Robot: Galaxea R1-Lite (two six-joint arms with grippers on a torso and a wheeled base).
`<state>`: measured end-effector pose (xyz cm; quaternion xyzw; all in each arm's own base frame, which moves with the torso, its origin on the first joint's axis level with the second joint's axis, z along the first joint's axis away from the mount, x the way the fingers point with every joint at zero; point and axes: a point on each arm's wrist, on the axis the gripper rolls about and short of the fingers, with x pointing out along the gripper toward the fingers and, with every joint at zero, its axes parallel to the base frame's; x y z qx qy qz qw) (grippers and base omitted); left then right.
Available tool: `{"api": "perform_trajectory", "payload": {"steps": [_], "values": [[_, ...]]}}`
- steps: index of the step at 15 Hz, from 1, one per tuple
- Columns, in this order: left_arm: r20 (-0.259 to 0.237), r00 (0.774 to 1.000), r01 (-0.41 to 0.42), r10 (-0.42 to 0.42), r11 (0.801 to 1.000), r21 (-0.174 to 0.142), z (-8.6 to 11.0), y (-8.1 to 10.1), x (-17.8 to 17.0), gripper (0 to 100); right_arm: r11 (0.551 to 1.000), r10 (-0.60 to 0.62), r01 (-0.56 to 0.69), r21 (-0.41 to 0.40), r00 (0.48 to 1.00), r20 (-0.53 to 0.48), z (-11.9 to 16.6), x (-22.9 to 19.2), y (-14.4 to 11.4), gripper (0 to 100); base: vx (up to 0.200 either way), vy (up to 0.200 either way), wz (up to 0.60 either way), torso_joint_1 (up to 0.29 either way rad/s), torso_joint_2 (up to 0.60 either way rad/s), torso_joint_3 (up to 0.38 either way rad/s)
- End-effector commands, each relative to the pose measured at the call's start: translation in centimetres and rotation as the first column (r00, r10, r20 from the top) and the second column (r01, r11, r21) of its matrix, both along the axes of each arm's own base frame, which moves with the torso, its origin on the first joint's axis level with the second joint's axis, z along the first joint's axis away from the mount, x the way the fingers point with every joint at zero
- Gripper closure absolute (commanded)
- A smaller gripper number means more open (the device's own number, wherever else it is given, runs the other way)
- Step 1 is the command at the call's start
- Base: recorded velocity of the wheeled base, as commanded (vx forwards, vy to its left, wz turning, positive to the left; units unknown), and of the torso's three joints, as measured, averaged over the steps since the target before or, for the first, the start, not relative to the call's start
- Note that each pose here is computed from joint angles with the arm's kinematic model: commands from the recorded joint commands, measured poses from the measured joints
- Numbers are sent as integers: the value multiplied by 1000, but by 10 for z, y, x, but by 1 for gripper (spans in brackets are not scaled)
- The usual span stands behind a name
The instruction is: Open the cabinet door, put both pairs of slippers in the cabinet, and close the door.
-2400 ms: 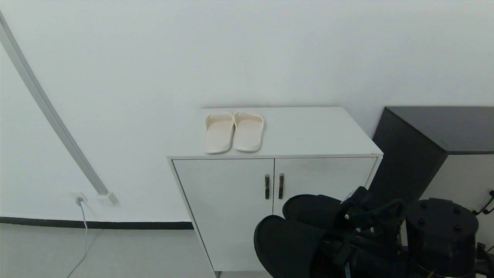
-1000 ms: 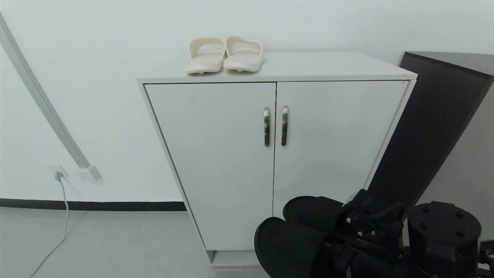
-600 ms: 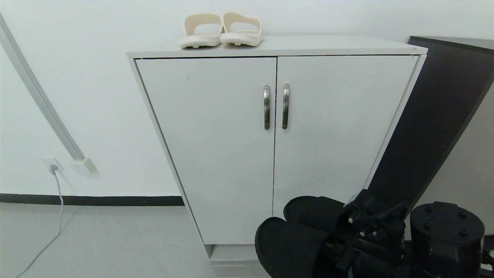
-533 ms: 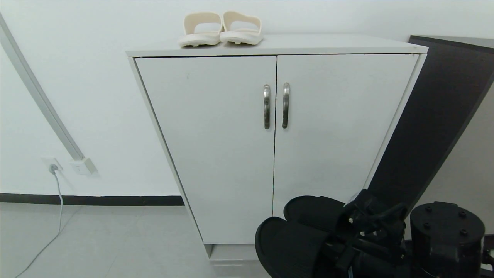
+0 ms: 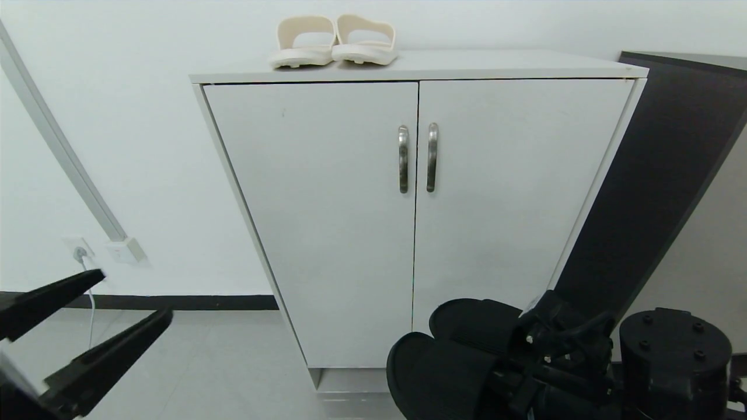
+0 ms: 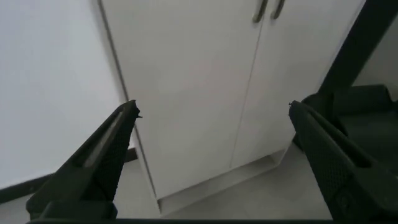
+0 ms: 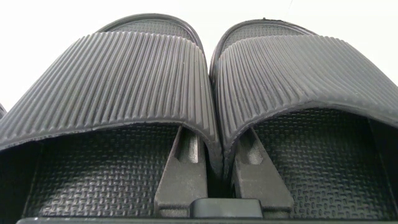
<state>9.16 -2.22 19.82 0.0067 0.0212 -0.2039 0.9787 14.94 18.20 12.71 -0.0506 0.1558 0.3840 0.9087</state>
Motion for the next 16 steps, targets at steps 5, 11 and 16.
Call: {"api": "perform_trajectory", "payload": {"steps": [5,11,16], "values": [[-5,964,267,-267,964,4,17,-115,96,0,1000,3,-3,-12,1000,-15,-5,1,1,100,0,0,0,0,0,0],[-47,887,459,-460,888,-14,51,-185,142,0,1000,-2,2,-13,1000,-14,-5,2,1,100,0,0,0,0,0,0],[-168,758,579,-630,769,-270,83,-217,174,0,1000,-3,3,-22,1000,-20,-7,3,2,100,0,0,0,0,0,0]]}}
